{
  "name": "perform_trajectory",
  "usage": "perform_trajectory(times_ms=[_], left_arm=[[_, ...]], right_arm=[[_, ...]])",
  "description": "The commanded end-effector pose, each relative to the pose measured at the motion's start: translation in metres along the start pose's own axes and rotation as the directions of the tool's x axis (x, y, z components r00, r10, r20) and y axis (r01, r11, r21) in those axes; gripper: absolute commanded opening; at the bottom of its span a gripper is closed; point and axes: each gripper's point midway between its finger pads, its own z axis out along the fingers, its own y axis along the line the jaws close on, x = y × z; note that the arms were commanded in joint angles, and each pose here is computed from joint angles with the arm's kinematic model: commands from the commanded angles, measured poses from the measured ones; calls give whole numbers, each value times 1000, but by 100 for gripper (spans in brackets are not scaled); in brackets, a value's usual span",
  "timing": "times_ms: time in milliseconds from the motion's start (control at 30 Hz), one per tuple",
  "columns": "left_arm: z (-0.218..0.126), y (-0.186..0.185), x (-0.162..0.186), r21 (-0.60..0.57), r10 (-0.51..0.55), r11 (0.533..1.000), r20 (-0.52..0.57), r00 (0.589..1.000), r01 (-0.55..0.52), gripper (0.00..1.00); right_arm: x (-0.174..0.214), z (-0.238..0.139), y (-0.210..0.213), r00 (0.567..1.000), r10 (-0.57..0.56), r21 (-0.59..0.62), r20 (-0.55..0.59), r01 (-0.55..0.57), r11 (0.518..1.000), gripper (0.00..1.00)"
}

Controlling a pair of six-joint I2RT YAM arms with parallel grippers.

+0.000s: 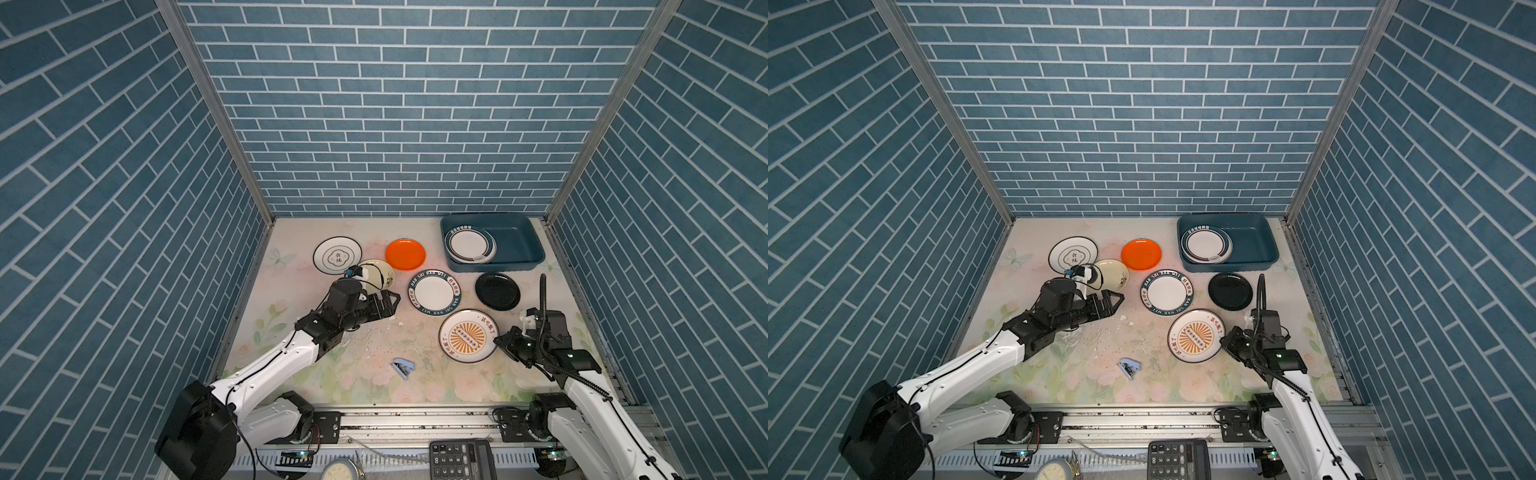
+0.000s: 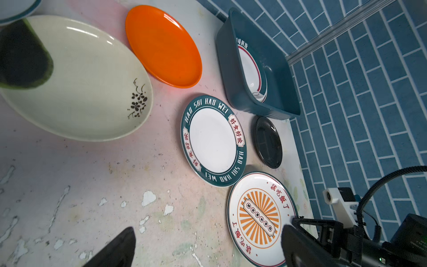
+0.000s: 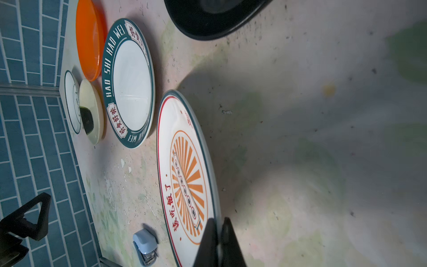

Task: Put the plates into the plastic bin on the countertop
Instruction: 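Lift the sunburst plate and lower it into the teal bin with the right gripper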

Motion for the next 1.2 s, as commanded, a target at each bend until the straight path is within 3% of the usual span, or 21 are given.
perform_trajectory(times_ms=[0, 333, 767, 1167], left_arm=[[1, -7, -18, 5, 43, 999, 43, 998, -43, 100], [18, -11, -19, 14, 134, 991, -12, 991, -134, 100], [22, -8, -20, 16, 246, 969, 10, 969, -246, 100], [34, -9, -16, 67, 245, 967, 0, 969, -245, 100]], right_arm=[[-14, -10, 12, 999, -6, -3, 41, 6, 1000, 0], [-37, -19, 31, 997, 0, -8, 83, 1, 1000, 0], [-87, -25, 69, 992, -61, 23, 113, 59, 998, 0], [-142, -38, 103, 974, -41, -7, 223, 44, 999, 0]])
